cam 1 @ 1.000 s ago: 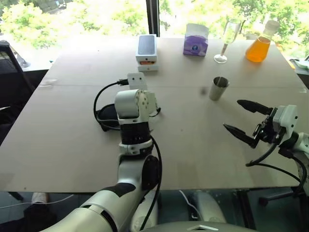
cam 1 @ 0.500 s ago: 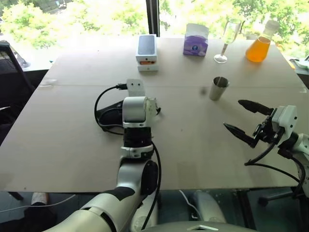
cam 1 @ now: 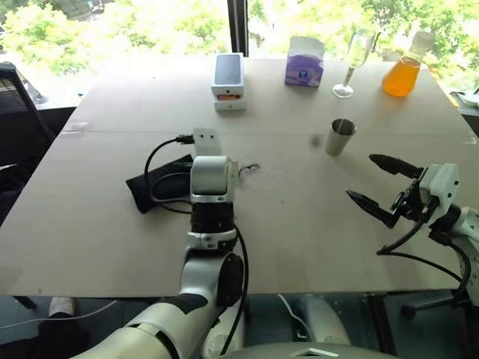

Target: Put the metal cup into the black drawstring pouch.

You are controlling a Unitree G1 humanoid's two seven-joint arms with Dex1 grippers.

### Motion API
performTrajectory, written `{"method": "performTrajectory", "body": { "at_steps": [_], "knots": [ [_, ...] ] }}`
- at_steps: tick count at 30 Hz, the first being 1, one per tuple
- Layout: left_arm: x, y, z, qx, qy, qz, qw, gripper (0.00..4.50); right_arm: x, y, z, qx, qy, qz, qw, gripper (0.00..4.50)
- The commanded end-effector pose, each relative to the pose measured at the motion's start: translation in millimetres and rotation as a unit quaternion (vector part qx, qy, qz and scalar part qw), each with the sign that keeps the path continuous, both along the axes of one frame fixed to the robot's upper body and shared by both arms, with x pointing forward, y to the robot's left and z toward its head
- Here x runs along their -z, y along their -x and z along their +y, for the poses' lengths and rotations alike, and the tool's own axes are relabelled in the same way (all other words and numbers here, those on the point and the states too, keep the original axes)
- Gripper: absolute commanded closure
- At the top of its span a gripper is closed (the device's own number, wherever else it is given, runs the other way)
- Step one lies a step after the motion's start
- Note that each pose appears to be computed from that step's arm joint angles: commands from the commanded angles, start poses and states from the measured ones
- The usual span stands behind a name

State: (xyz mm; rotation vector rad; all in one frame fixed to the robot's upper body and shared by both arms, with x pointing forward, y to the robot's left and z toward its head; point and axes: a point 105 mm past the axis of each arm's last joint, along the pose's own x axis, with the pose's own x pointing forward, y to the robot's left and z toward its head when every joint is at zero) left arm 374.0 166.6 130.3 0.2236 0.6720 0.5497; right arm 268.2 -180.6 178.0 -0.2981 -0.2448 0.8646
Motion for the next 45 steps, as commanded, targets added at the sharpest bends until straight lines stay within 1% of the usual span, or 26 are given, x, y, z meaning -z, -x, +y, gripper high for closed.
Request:
{"method": "performTrajectory", "body": {
  "at_steps": [1, 3, 5, 6, 7, 8, 10, 12, 13, 16, 18, 19, 21, 23, 25, 26, 27, 28, 29, 30, 32, 33, 34, 37, 40, 45],
  "knots": [
    [-9, -2, 2, 0.026, -0.021, -0.03, 0.999, 4.45, -13, 4, 0, 0.003, -0.002, -0.031, 1.0, 0.0],
    [-13, -8, 3, 0.071, -0.034, -0.053, 0.995, 4.45, -13, 5, 0, 0.004, -0.002, -0.031, 1.0, 0.0],
    [-15, -17, -5, 0.171, -0.035, -0.077, 0.982, 4.45, -13, 4, 0, 0.005, -0.003, -0.031, 1.0, 0.0],
    [-15, -20, -17, 0.247, -0.018, -0.089, 0.965, 4.45, -13, 4, 0, 0.005, -0.003, -0.03, 1.0, 0.0],
    [-14, -20, -25, 0.297, -0.006, -0.094, 0.95, 4.45, -13, 4, 0, 0.006, -0.003, -0.03, 1.0, 0.0],
    [-16, -19, -31, 0.358, -0.002, -0.101, 0.928, 4.45, -13, 3, 0, 0.006, -0.004, -0.03, 1.0, 0.0],
    [-17, -12, -30, 0.455, -0.061, -0.086, 0.884, 4.45, -12, 2, 1, 0.005, -0.005, -0.031, 1.0, 0.0],
    [-13, -3, -26, 0.527, -0.121, -0.061, 0.839, 4.45, -12, 1, 3, 0.005, -0.008, -0.031, 0.999, 0.0],
    [-12, 0, -24, 0.552, -0.15, -0.054, 0.818, 4.45, -11, 1, 3, 0.005, -0.008, -0.031, 0.999, 0.0],
    [-10, 15, -20, 0.615, -0.205, -0.036, 0.761, 4.45, -10, 2, 3, 0.006, -0.01, -0.031, 0.999, 0.0],
    [-11, 23, -15, 0.641, -0.267, -0.021, 0.719, 4.45, -9, 3, 2, 0.008, -0.01, -0.031, 0.999, 0.0],
    [-11, 24, -11, 0.641, -0.283, -0.018, 0.713, 4.45, -10, 3, 2, 0.008, -0.01, -0.031, 0.999, 0.0],
    [-12, 31, -9, 0.649, -0.257, -0.018, 0.715, 4.45, -10, 3, 1, 0.009, -0.009, -0.032, 0.999, 0.0],
    [-15, 37, -7, 0.65, -0.216, -0.028, 0.728, 3.92, -11, 3, 1, 0.008, -0.009, -0.031, 0.999, 0.0],
    [-15, 40, 0, 0.639, -0.231, -0.025, 0.734, 3.32, -11, 3, 1, 0.005, -0.008, -0.028, 1.0, 0.0],
    [-14, 41, 2, 0.635, -0.241, -0.023, 0.734, 2.79, -11, 3, 1, 0.004, -0.008, -0.027, 1.0, 0.0],
    [-16, 42, 3, 0.616, -0.264, -0.032, 0.741, 2.47, -11, 4, 3, -0.003, -0.008, -0.024, 1.0, 0.0],
    [-18, 43, 4, 0.602, -0.279, -0.04, 0.747, 1.93, -10, 5, 3, -0.007, -0.008, -0.022, 1.0, 0.0],
    [-19, 45, 2, 0.578, -0.261, -0.053, 0.771, 1.54, -11, 6, 5, -0.016, -0.008, -0.02, 1.0, 0.0],
    [-21, 45, 1, 0.542, -0.238, -0.068, 0.803, 1.19, -10, 8, 6, -0.025, -0.003, -0.018, 1.0, 0.0],
    [-26, 44, 4, 0.454, -0.246, -0.093, 0.851, 0.57, -8, 10, 5, -0.037, 0.016, -0.018, 0.999, 0.0],
    [-24, 44, 6, 0.425, -0.24, -0.09, 0.868, 0.57, -6, 10, 4, -0.04, 0.024, -0.017, 0.999, 0.0],
    [-23, 45, 2, 0.414, -0.228, -0.089, 0.876, 0.57, -6, 9, 4, -0.041, 0.03, -0.015, 0.999, 0.0],
    [-19, 46, -4, 0.393, -0.21, -0.079, 0.892, 0.57, -9, 8, 5, -0.044, 0.033, -0.013, 0.998, 0.0],
    [-17, 44, -3, 0.356, -0.214, -0.067, 0.907, 0.57, -13, 9, 8, -0.05, 0.033, -0.01, 0.998, 0.0],
    [-11, 47, -2, 0.345, -0.229, -0.047, 0.909, 0.57, -12, 9, 7, -0.052, 0.035, -0.002, 0.998, 0.0]
  ]
}}
